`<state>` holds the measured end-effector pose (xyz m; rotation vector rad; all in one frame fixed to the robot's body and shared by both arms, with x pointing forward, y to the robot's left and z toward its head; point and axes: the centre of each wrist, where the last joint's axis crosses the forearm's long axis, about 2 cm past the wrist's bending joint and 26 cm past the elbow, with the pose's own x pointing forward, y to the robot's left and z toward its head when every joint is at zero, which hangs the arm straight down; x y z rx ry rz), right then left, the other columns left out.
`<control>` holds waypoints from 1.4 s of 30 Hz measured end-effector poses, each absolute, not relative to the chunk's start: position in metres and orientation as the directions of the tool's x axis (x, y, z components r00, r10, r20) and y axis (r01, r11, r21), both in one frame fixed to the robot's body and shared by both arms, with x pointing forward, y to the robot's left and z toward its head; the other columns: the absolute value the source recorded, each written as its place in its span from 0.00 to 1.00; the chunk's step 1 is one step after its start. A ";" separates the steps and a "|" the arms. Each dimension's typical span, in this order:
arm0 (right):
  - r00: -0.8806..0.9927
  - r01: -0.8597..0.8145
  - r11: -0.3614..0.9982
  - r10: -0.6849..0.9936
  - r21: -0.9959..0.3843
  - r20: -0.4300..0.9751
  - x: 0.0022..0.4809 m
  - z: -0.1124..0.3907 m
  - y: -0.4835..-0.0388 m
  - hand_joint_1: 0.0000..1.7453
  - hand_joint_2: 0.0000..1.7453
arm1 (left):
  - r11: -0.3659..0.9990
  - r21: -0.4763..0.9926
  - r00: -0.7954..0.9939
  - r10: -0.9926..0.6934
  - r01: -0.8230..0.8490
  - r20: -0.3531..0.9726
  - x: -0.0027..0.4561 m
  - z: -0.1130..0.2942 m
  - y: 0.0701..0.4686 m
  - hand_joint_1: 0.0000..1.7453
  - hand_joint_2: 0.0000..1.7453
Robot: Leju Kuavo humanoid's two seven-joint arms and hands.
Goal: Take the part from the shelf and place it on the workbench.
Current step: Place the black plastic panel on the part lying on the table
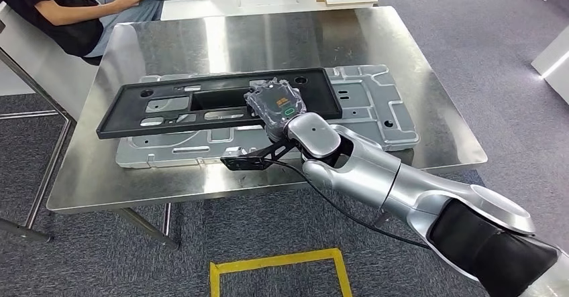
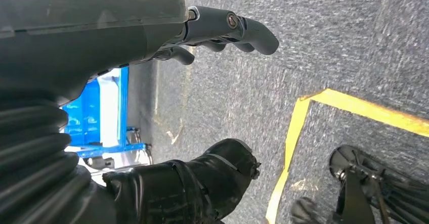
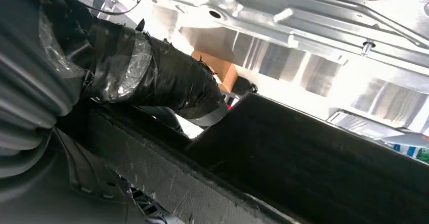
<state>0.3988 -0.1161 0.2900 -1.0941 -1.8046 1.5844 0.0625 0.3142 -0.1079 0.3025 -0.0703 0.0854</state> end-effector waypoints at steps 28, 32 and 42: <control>-0.514 0.237 -0.064 0.839 -0.969 -0.181 0.426 0.316 -0.115 1.00 1.00 | 0.948 0.300 0.994 0.083 -0.101 0.072 0.062 -0.108 0.319 0.00 1.00; -0.514 0.229 -0.079 0.837 -0.970 -0.189 0.427 0.311 -0.116 1.00 1.00 | 0.948 0.302 0.994 0.083 -0.101 0.072 0.062 -0.108 0.319 0.00 1.00; -0.510 0.226 -0.078 0.840 -0.971 -0.186 0.429 0.310 -0.115 1.00 1.00 | 0.947 0.307 0.995 0.074 -0.092 0.071 0.062 -0.108 0.320 0.00 1.00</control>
